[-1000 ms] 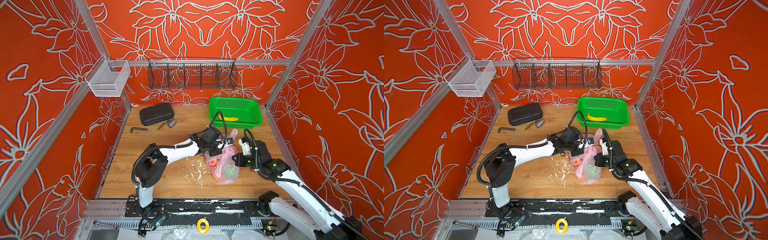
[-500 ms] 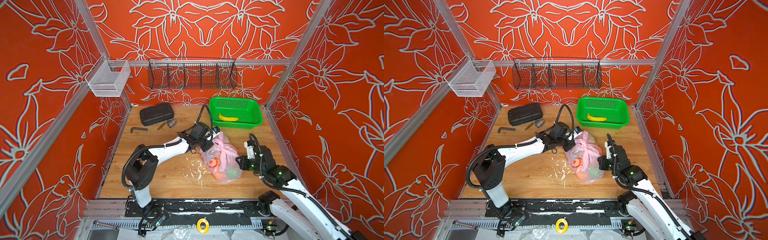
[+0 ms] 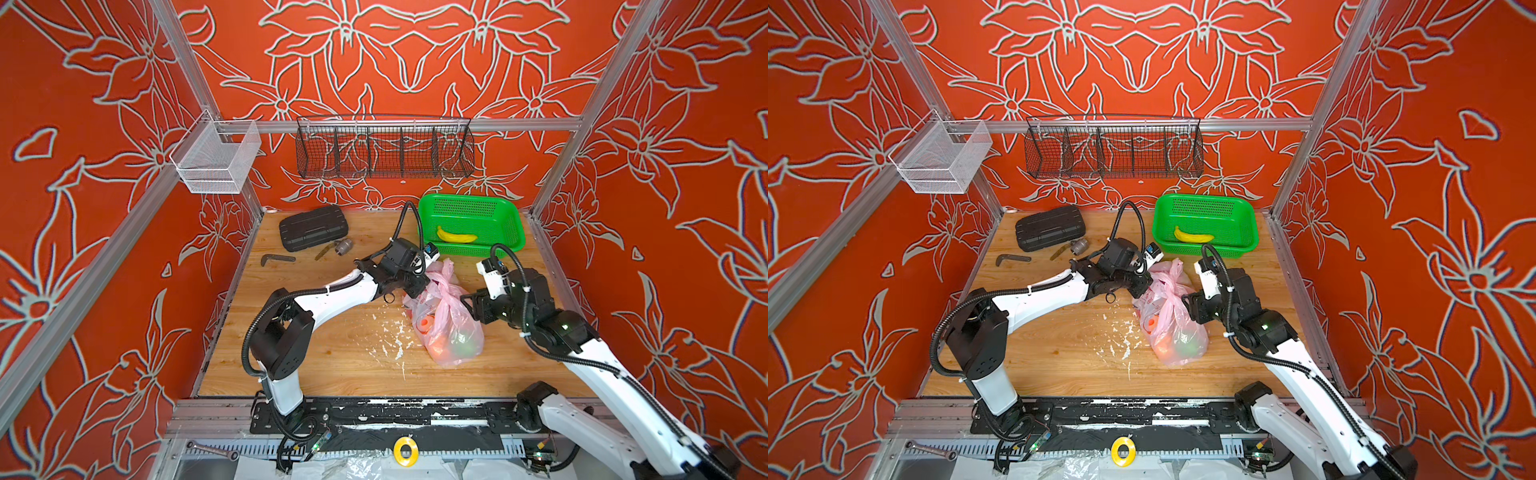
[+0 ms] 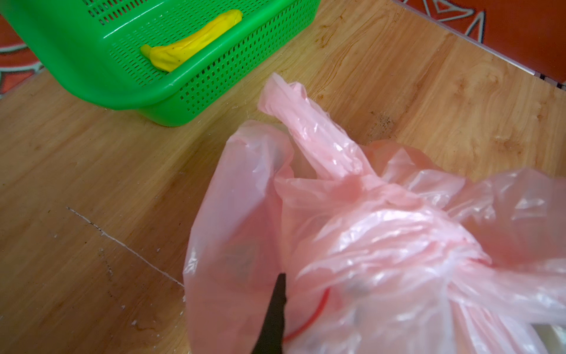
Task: Untie the knot of the plastic bag and take out the fruit
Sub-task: Untie the plastic bag at the center of the table.
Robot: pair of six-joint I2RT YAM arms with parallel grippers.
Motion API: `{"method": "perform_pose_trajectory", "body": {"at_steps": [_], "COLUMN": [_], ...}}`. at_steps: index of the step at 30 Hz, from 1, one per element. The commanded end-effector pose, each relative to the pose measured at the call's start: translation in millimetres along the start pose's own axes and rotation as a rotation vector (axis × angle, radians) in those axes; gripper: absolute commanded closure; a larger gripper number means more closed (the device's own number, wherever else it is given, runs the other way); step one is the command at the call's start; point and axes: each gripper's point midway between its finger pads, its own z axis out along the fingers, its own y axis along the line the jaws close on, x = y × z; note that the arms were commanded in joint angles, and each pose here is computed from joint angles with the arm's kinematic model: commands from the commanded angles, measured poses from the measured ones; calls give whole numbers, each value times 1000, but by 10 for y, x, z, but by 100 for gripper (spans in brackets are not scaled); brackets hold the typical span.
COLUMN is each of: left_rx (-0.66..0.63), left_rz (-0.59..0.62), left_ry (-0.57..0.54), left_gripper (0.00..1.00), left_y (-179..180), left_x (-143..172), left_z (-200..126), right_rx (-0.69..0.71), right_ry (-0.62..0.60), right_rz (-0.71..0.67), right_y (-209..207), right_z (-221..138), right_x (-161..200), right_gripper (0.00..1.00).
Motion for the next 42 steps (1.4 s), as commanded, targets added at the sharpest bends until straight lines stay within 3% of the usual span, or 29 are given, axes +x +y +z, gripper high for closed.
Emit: {"method": "perform_pose_trajectory", "body": {"at_steps": [1, 7, 14, 18, 23, 29, 34, 37, 42], "left_rx": [16, 25, 7, -7, -77, -194, -207, -211, -128], "left_rz": [-52, -80, -98, -119, -132, -180, -231, -249, -220], "left_ry": [27, 41, 42, 33, 35, 101, 105, 107, 12], "left_gripper": [100, 100, 100, 100, 100, 100, 100, 100, 64], "left_y": [5, -4, 25, 53, 163, 386, 434, 422, 256], "left_x": [23, 38, 31, 20, 69, 308, 453, 439, 88], "left_z": [55, 91, 95, 94, 48, -79, -169, -252, -538], "right_rx": [-77, -30, -147, -89, -58, 72, 89, 113, -8], "right_ry": [26, 44, 107, 134, 89, 51, -33, -21, -2], "right_rz": [-117, -103, -86, -58, -32, 120, 232, 244, 234], "right_y": [173, 84, 250, 149, 104, -245, -435, -489, -281], "right_z": [74, 313, 532, 616, 541, 357, 223, 209, 238], "right_x": [6, 58, 210, 222, 146, 104, 60, 101, 103], "right_gripper": [40, 47, 59, 84, 99, 100, 100, 100, 100]}}
